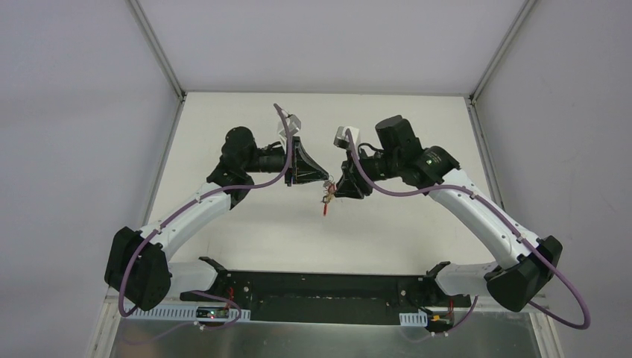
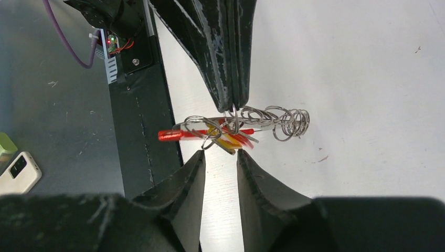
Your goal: Put the keys on the keyring
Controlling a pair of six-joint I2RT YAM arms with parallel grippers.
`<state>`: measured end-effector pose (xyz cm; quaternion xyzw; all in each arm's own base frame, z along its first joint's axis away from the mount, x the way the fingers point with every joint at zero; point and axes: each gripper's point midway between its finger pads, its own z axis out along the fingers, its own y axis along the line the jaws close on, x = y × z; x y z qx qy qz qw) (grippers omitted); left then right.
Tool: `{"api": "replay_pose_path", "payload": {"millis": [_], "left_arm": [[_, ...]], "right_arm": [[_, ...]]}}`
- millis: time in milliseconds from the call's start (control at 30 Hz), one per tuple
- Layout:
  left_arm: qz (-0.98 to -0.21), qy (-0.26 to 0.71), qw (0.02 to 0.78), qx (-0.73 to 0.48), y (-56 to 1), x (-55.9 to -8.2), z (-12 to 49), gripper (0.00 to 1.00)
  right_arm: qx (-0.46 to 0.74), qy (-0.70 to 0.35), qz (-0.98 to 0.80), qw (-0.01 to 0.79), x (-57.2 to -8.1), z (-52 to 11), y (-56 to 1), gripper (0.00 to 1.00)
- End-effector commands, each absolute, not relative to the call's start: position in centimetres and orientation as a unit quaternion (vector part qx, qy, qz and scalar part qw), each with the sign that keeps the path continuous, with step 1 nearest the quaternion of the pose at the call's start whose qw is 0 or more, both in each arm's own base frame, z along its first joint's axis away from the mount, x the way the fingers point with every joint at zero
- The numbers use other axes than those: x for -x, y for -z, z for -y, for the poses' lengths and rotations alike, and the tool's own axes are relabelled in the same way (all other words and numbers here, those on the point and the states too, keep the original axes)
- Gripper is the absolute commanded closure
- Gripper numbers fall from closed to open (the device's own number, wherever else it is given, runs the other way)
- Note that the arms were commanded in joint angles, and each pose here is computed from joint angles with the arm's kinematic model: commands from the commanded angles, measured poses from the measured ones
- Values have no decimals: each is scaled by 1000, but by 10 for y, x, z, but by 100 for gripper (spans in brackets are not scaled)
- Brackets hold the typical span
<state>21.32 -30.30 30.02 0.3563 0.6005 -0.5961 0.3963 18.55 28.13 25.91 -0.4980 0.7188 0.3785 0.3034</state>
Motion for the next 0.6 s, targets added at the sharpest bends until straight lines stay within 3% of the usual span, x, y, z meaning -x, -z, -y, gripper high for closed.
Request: {"api": "replay_pose_path", "payload": {"millis": [0, 567], "left_arm": [[-552, 618, 422, -368, -334, -200, 299, 100], [-540, 627, 415, -378, -335, -197, 300, 100]], "right_arm": [[507, -393, -686, 343, -186, -286, -275, 68], [484, -384, -687, 381, -197, -269, -289, 70]]}}
